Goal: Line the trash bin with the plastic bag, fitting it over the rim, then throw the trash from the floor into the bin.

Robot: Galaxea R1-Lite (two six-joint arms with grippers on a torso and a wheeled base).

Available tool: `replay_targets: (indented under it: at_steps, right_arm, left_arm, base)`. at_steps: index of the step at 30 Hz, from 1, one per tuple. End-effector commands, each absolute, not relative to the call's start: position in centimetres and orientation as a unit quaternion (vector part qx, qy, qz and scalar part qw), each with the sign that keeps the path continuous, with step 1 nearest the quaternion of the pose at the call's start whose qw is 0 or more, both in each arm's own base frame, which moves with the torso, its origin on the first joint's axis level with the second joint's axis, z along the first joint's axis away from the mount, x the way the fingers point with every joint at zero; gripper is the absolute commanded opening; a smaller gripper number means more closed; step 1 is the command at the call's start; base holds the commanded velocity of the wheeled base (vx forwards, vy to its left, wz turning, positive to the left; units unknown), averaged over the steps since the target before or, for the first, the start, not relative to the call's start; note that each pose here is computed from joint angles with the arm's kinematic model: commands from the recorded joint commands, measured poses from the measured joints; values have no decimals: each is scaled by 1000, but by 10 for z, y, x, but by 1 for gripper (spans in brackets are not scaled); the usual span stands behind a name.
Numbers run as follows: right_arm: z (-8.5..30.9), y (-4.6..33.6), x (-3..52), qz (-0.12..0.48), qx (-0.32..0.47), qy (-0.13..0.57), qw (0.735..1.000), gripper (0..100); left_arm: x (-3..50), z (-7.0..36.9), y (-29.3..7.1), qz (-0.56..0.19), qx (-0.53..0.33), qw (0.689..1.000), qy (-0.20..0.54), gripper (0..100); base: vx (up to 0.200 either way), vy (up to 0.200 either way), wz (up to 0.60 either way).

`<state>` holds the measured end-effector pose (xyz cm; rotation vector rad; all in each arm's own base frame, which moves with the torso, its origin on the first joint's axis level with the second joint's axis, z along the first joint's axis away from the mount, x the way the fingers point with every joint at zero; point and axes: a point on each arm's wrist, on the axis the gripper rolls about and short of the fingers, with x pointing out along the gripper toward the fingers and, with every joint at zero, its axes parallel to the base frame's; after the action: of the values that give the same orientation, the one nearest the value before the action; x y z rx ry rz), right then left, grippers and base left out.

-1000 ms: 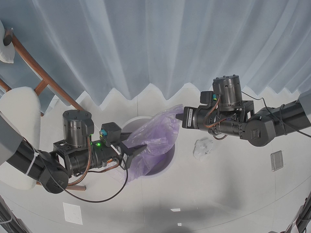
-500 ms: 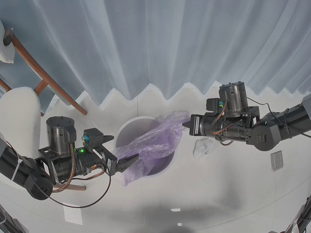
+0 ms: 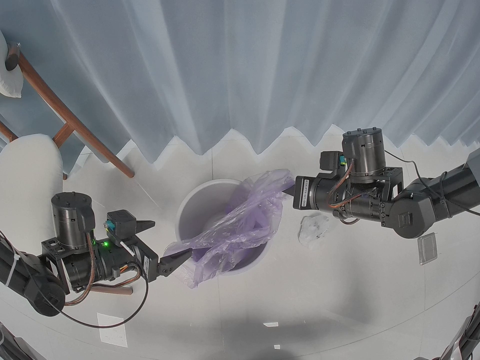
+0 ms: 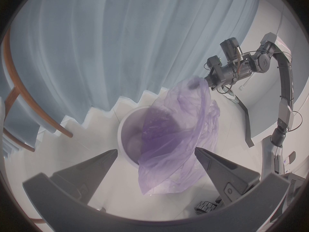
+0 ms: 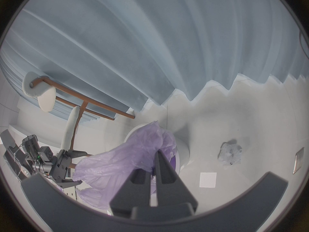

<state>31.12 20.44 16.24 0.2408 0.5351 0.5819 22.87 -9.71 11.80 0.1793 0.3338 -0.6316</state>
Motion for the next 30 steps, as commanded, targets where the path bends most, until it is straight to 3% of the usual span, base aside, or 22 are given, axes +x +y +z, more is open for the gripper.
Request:
replay_targets:
  at_steps: [1, 9, 10, 18, 23, 30]
  right_arm:
    - [166, 205, 310, 285, 118, 255, 916, 0]
    - [171, 205, 309, 287, 119, 249, 917, 0]
    - [171, 205, 309, 287, 119, 249, 917, 0]
    - [169, 206, 310, 288, 120, 250, 916, 0]
    - [176, 205, 322, 289, 129, 235, 919, 0]
    - [180, 201, 352, 300, 142, 221, 917, 0]
  left_arm:
    - [235, 108, -100, -309, 89, 930, 180, 100]
    - [257, 76, -110, -311, 92, 929, 176, 100]
    - [260, 72, -111, -312, 91, 930, 171, 0]
    - [278, 55, -116, -309, 79, 940, 122, 0]
    - [293, 74, -117, -304, 31, 947, 100, 0]
    - [309, 144, -118, -279, -65, 942, 175, 0]
  base:
    - [0, 0, 0]
    - [0, 0, 0]
    - [0, 0, 0]
    - [0, 0, 0]
    - [0, 0, 0]
    - [0, 0, 0]
